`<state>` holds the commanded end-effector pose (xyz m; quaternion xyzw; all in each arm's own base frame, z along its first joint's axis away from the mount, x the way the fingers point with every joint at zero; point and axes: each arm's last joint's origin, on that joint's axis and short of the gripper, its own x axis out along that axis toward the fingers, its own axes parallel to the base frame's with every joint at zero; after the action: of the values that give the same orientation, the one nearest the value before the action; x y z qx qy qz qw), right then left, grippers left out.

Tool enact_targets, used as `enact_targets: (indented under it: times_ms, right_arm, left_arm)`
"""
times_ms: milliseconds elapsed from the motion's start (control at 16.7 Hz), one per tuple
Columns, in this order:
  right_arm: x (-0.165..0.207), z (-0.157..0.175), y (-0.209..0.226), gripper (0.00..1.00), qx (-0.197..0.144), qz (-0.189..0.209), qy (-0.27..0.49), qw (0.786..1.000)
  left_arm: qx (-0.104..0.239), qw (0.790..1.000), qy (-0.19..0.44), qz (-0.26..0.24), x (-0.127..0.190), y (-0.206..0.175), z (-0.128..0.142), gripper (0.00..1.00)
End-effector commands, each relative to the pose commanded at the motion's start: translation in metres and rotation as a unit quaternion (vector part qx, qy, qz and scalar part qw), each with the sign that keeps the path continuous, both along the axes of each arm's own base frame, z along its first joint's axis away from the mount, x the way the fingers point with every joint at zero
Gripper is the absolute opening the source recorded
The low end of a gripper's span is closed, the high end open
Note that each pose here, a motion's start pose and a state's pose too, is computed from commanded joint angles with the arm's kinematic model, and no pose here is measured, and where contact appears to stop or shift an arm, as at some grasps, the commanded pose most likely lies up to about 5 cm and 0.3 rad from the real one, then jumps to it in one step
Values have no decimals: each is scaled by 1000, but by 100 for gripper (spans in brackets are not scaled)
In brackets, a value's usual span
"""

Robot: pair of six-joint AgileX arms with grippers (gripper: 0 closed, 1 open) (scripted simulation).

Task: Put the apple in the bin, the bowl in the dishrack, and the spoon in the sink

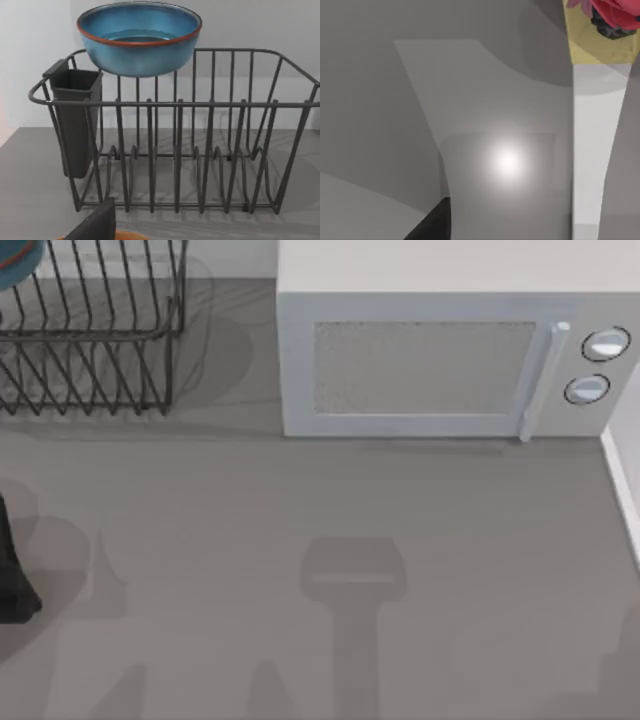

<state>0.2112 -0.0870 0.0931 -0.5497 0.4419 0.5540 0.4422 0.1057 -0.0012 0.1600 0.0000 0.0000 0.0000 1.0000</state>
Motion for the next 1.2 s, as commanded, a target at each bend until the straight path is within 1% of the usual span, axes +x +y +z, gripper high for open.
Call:
enact_targets:
  times_ms: [480,540,960,1020,1200]
  right_arm:
    - [0,0,0,2,0,0,0,1000]
    - [0,0,0,0,0,0,0,1000]
    - [0,0,0,0,0,0,0,1000]
    - [1,22,0,0,-20,-16,-6,1000]
    - [5,32,-1,0,-22,-11,-10,1000]
  left_arm:
    - [0,1000,0,0,0,0,0,100]
    - [0,1000,0,0,0,0,0,100]
    - [0,1000,0,0,0,0,0,100]
    - [0,1000,0,0,0,0,0,100]
    - [0,1000,0,0,0,0,0,100]
